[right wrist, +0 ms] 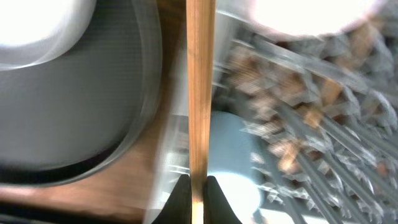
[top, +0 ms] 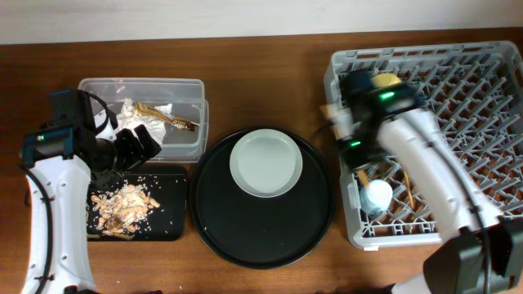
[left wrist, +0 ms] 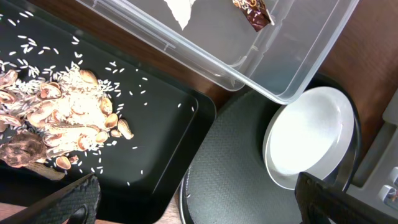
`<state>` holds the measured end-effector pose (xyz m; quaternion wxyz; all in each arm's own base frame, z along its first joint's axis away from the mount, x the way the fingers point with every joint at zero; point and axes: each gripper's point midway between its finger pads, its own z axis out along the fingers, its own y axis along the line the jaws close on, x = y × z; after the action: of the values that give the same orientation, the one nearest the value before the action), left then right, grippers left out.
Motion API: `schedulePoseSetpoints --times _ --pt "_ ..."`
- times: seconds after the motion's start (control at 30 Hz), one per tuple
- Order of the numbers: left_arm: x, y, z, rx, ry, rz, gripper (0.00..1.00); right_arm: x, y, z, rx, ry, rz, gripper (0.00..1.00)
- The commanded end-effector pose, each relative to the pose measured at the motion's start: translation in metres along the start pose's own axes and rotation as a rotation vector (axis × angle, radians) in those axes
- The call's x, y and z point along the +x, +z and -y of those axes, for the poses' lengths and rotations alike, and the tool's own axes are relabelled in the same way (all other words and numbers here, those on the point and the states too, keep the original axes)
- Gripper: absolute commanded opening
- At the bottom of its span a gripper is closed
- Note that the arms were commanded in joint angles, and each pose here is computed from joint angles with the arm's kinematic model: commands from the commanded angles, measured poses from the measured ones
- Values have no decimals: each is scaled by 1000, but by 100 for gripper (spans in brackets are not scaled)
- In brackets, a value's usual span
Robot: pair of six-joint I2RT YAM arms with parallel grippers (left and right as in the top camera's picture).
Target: Sort waste into correct bins and load items into the dishwasher rack
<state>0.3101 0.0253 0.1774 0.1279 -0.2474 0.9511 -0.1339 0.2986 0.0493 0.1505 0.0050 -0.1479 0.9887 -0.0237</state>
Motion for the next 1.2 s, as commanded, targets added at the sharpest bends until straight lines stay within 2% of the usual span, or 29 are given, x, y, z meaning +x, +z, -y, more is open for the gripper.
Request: schedulePoseSetpoints --times 0.0,0.17,0.3,0.67,0.8,0.97,1.0,1.07,1.17 --pt "-3 -5 3 12 3 14 99 14 4 53 -1 133 -26 4" --pt "-3 -5 3 12 3 14 99 20 7 111 44 247 22 4" --pt "-3 -5 3 12 3 14 99 28 14 135 62 322 32 4" --pt "-3 -5 3 12 3 14 99 34 73 113 -44 323 -32 4" --pt "-3 -5 3 12 3 14 99 35 78 105 -87 323 -50 4" --pt "-3 -5 3 12 3 14 99 10 79 119 -48 324 57 4" --pt "-3 -5 3 12 3 14 99 7 79 120 -50 323 70 6" --pt "-3 -5 3 12 3 14 99 3 78 119 -59 324 88 24" --pt "-3 -5 3 12 3 14 99 8 78 117 -67 324 68 25"
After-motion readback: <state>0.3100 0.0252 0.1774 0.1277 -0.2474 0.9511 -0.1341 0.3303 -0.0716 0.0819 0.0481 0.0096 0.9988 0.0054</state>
